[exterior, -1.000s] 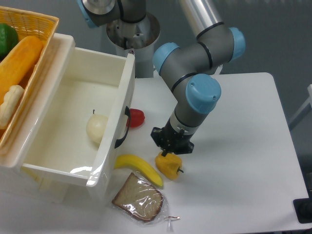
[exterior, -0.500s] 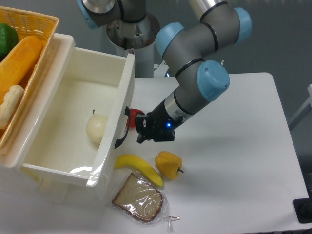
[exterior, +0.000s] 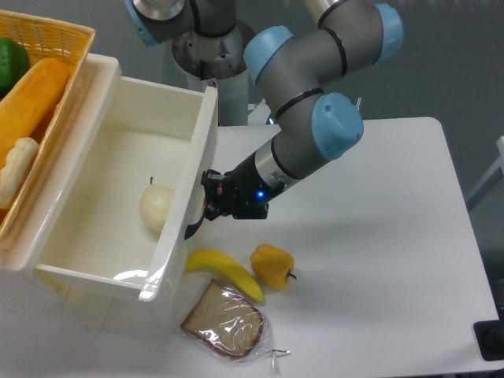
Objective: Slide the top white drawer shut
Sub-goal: 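Push the gripper against the drawer front toward the cabinet, then slide the drawer fully into the white cabinet with the gripper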
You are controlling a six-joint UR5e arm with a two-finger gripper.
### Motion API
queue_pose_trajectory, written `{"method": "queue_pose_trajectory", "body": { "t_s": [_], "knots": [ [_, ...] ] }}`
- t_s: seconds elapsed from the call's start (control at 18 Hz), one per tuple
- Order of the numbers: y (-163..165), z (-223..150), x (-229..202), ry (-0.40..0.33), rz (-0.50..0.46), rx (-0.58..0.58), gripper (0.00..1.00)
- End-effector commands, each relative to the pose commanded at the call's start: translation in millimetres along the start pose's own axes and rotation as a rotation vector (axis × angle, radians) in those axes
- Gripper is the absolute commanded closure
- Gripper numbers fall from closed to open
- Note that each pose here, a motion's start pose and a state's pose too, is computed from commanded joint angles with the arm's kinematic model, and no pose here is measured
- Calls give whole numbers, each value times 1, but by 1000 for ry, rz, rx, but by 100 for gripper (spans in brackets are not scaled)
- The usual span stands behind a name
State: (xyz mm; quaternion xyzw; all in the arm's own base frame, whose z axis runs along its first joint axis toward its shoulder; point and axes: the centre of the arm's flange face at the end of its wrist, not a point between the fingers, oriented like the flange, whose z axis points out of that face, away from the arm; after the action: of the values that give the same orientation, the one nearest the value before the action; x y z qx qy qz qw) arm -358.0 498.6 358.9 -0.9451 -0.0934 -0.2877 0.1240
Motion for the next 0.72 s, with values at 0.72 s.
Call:
{"method": "queue_pose_trajectory", "body": {
  "t_s": [0.72],
  "knots": [
    [-6, 14, 37, 16, 38, -36, 100]
  ]
}}
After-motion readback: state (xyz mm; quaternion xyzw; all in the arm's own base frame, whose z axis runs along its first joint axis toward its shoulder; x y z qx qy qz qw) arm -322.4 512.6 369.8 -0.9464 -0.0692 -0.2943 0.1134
